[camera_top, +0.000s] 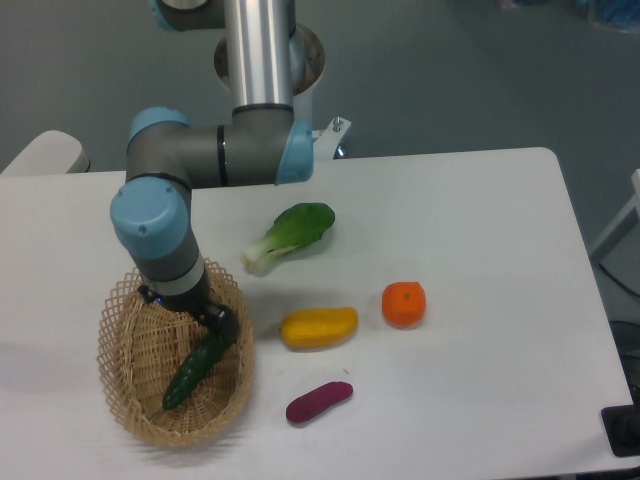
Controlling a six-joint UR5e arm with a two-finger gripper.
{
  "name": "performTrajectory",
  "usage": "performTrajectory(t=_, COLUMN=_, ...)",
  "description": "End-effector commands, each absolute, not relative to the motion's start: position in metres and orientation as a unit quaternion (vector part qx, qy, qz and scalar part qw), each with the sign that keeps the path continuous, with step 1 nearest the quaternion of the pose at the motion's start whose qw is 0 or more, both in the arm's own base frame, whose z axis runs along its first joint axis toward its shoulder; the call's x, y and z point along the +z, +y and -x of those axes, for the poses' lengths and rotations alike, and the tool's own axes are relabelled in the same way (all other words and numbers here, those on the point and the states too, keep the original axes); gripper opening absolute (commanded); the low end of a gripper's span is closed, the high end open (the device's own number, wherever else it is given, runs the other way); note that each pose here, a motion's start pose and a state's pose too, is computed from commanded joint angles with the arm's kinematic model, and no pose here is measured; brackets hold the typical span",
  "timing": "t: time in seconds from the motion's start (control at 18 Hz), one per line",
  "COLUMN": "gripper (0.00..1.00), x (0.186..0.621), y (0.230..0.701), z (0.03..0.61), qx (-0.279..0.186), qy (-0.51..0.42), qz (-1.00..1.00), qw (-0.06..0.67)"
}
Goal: Pick up the cucumber from the basket
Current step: 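Lower the open gripper onto the green cucumber in the basket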
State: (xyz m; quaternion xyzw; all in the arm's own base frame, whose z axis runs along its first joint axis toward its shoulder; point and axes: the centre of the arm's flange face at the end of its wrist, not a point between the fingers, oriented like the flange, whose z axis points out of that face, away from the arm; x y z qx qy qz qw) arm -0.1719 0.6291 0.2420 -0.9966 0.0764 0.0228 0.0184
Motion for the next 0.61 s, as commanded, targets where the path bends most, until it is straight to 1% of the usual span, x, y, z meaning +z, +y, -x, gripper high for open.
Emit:
performTrajectory(t=0.28, gripper=1.0, x=0.232, y=0.636, z=0.173, qx=0.024, qy=0.025, qz=0.999, qw=0.025)
performTrajectory(t=0.61, gripper=1.0, x=0.225, y=0.645, z=0.177, qx=0.025, qy=0.02, qz=0.999, qw=0.028)
